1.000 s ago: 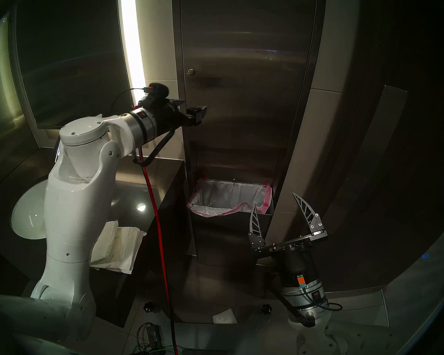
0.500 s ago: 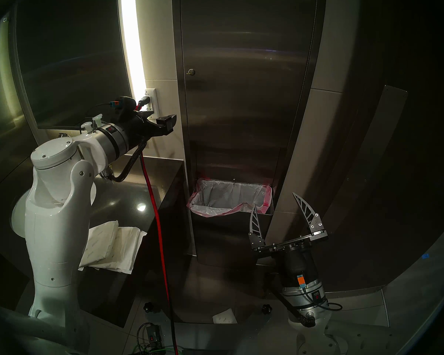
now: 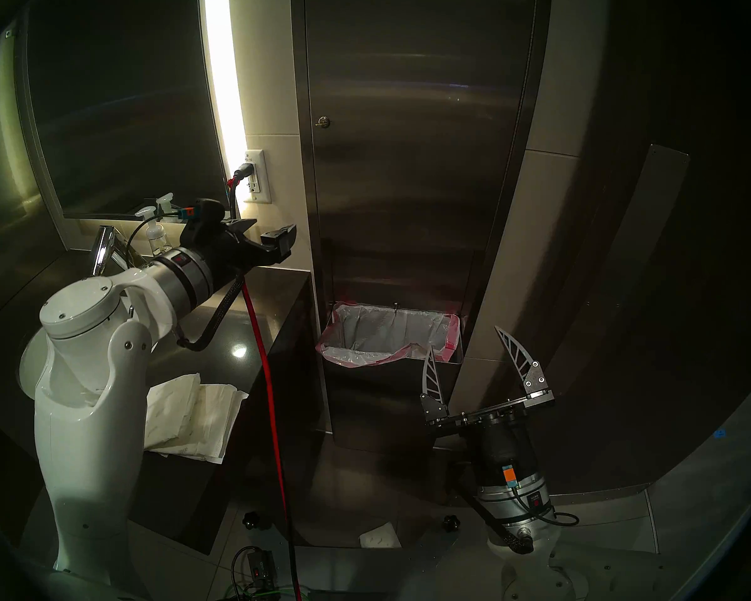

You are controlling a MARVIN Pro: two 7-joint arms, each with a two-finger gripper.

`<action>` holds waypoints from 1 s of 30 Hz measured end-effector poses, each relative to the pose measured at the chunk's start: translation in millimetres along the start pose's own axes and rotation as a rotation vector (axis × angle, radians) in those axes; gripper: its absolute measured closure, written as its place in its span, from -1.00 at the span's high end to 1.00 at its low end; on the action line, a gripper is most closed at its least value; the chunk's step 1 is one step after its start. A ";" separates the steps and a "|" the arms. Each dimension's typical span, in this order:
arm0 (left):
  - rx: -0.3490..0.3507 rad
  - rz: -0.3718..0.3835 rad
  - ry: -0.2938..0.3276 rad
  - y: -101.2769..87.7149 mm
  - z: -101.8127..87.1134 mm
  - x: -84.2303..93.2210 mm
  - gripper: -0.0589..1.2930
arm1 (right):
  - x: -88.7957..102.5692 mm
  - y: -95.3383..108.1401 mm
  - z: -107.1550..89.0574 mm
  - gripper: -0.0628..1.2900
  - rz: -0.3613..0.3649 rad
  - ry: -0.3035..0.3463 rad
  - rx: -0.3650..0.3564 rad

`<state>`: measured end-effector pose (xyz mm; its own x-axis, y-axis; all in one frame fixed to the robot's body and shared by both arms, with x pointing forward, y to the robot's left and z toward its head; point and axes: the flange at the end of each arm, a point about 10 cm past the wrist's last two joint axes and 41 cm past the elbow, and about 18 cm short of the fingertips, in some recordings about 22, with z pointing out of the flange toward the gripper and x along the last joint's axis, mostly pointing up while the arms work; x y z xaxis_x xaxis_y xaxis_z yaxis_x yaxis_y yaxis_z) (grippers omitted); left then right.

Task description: Twist key and close towel dispenser

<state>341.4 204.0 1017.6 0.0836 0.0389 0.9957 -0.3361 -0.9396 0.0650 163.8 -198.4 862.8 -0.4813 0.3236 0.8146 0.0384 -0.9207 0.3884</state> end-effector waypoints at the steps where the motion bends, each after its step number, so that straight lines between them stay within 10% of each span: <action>1: 0.009 0.000 0.001 -1.2 -1.6 -1.4 0.91 | 0.0 0.0 0.0 0.94 0.000 0.000 0.000; 15: 0.158 0.006 0.122 -17.8 -20.5 -15.6 0.91 | 0.0 0.0 0.0 0.94 0.000 0.000 0.000; 30: 0.165 0.020 0.139 -12.9 -8.5 -25.0 0.91 | 0.0 0.0 0.0 0.94 0.000 0.000 0.000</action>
<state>335.7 218.0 992.4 -0.0560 0.0558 0.9969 -0.1774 -0.9831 0.0451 163.8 -198.3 862.8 -0.4813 0.3237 0.8146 0.0383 -0.9207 0.3884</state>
